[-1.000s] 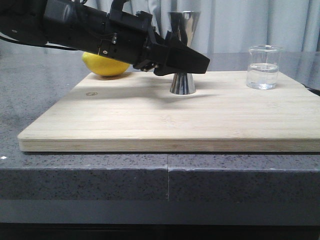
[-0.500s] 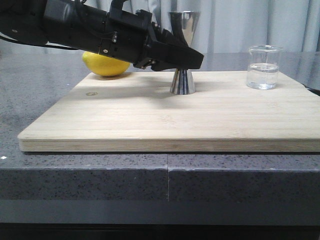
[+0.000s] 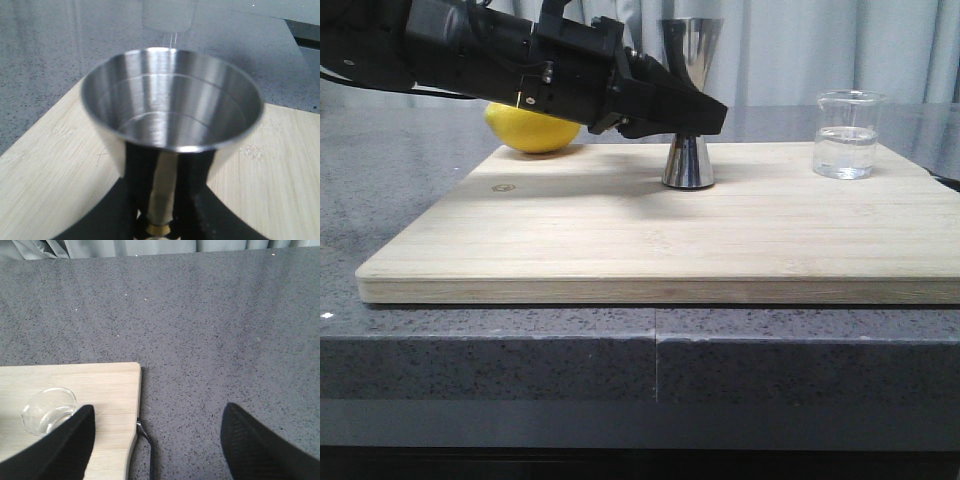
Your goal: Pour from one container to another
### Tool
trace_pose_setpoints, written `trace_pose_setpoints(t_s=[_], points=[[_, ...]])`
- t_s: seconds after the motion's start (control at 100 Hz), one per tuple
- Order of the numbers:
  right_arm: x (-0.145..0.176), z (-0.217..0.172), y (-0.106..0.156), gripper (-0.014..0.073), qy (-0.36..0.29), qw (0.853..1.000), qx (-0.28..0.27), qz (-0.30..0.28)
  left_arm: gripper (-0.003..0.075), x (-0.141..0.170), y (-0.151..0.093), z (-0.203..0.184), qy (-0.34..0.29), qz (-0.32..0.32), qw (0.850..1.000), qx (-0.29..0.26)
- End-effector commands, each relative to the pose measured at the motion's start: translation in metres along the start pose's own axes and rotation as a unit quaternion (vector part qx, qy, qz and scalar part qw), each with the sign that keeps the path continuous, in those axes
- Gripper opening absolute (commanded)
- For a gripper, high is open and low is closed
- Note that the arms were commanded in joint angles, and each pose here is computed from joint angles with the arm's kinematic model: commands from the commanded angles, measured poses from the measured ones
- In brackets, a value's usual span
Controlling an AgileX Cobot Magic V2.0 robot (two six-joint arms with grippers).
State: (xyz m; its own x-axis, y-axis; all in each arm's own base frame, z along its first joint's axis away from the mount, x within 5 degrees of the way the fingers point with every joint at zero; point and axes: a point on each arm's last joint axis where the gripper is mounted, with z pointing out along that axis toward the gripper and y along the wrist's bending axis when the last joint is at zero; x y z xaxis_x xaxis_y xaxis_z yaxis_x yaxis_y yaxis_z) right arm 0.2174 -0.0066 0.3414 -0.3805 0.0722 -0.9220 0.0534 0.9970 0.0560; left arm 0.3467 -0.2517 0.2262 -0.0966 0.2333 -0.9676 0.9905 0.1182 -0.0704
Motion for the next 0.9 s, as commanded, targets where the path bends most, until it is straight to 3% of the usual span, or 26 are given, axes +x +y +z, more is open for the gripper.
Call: trace_pose_setpoints(t_s=[0.0,0.21,0.48,0.69,0.89], points=[[-0.006,-0.001,0.0,0.0482,-0.065,0.998,-0.002,-0.014,-0.002,-0.037,-0.012,-0.007,-0.064,0.019,0.997,0.024],[0.023,0.008,0.0,0.0482,-0.07,0.997,-0.007,-0.015,-0.0021,-0.04,-0.014,-0.007,-0.07,0.021,0.997,0.033],[0.06,0.013,0.023,0.0482,-0.099,0.991,-0.067,-0.056,-0.0021,-0.055,-0.015,-0.01,-0.072,0.028,0.996,0.041],[0.081,0.034,0.026,0.0484,-0.103,0.989,-0.079,-0.065,-0.0021,-0.063,-0.018,-0.01,-0.065,0.037,0.995,0.061],[0.09,0.054,0.036,0.0556,-0.107,0.986,-0.102,-0.074,-0.0021,-0.065,-0.018,-0.009,-0.067,0.034,0.995,0.063]])
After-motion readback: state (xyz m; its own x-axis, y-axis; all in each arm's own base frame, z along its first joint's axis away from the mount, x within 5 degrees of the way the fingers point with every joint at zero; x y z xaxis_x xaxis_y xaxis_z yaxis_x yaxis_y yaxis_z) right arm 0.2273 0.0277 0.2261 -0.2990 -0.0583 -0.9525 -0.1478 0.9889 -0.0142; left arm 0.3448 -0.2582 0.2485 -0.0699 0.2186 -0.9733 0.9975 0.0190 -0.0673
